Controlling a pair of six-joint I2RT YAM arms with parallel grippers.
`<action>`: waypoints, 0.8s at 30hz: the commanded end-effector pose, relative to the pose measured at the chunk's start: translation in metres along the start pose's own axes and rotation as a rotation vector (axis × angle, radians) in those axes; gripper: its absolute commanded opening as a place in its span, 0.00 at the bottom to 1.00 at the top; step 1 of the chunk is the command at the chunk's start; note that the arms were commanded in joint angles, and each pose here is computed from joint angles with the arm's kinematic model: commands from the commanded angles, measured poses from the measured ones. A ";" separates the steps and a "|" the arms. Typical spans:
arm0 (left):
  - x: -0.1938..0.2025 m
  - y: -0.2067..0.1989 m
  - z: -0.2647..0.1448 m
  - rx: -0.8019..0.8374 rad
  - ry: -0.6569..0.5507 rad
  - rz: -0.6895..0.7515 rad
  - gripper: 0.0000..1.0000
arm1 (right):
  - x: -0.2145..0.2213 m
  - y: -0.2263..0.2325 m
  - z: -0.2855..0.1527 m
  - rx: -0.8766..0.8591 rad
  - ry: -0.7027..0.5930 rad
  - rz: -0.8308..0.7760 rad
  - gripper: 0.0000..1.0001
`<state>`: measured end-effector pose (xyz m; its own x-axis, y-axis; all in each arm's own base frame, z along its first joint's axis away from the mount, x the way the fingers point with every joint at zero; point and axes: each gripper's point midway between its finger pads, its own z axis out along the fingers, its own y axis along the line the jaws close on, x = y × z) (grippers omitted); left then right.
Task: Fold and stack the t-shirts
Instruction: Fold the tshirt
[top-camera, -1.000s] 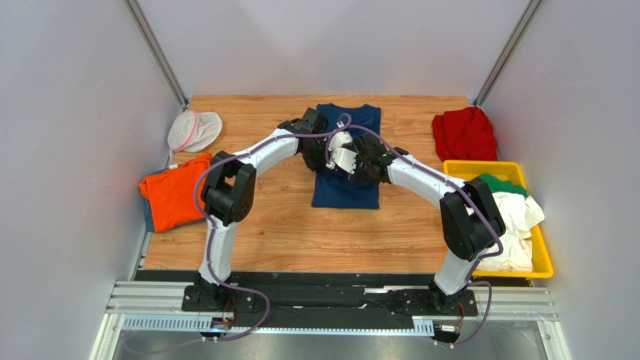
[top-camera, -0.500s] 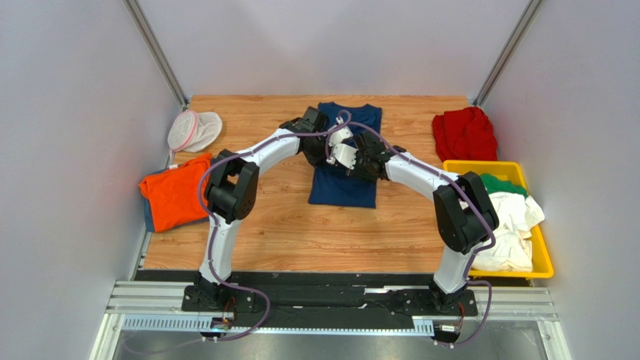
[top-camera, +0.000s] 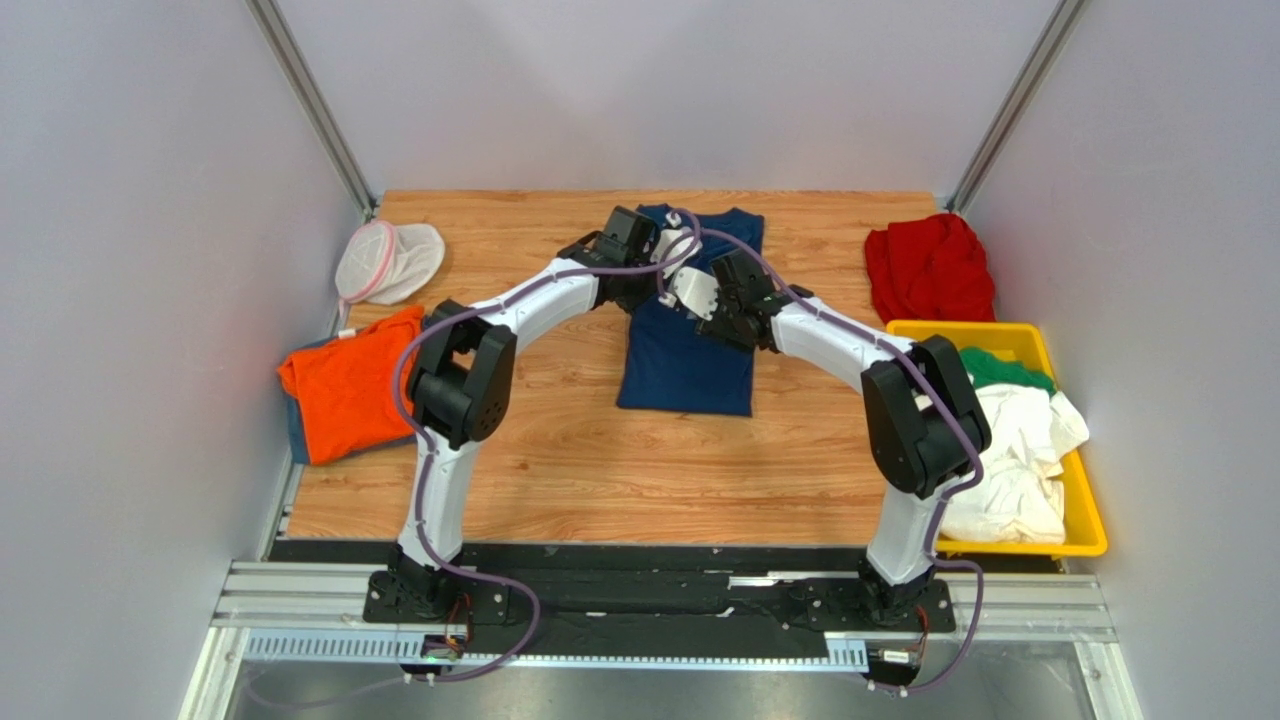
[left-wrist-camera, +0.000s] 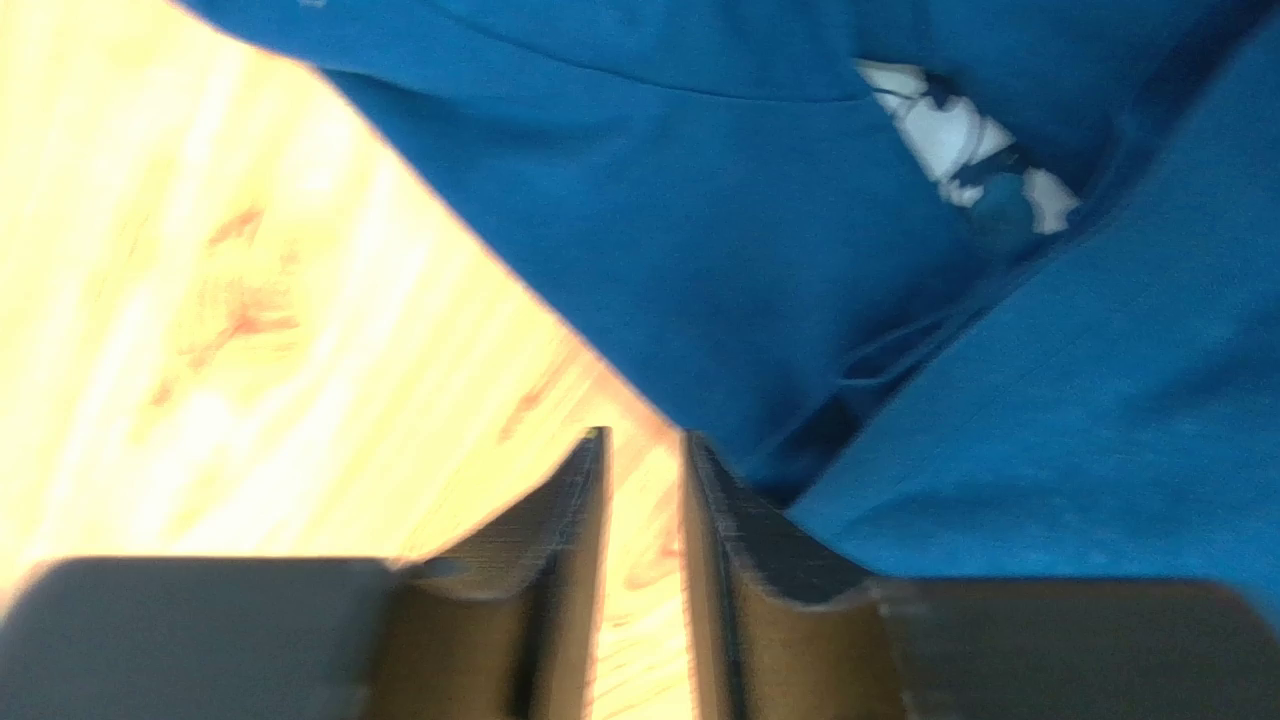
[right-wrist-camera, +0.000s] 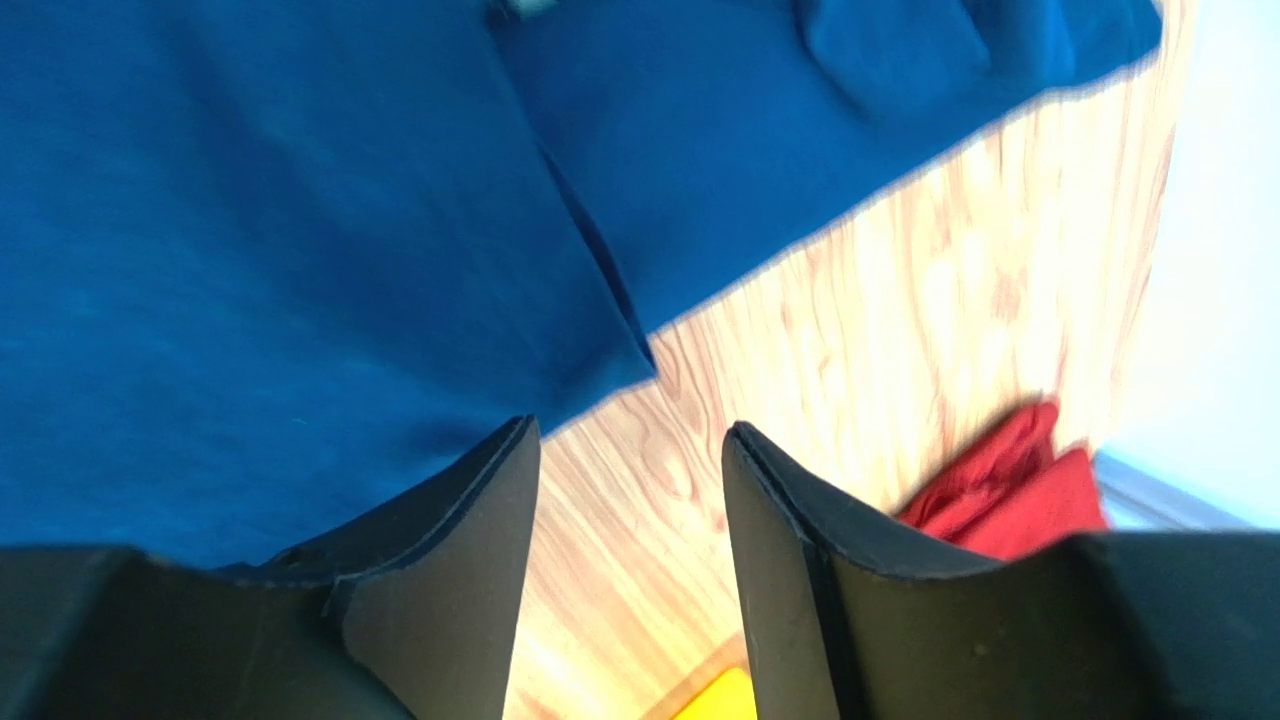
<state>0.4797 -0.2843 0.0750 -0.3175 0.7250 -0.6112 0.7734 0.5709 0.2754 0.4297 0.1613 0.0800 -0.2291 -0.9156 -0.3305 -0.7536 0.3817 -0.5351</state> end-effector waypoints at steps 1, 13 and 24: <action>-0.044 0.024 -0.041 -0.128 -0.118 0.012 0.39 | 0.001 -0.033 -0.018 0.129 -0.027 0.124 0.54; 0.007 -0.022 -0.084 0.027 -0.045 0.032 0.52 | 0.012 0.029 -0.073 -0.009 -0.084 0.146 0.69; 0.051 -0.099 -0.102 0.353 -0.005 -0.021 0.55 | 0.025 0.104 -0.081 -0.134 -0.059 0.050 0.72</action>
<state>0.3539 -0.2506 0.0824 -0.3424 0.7428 -0.5754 0.8778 0.4712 0.0860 0.3094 0.1631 0.0893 -0.2292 -0.8858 -0.4036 -0.8028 0.4065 -0.4362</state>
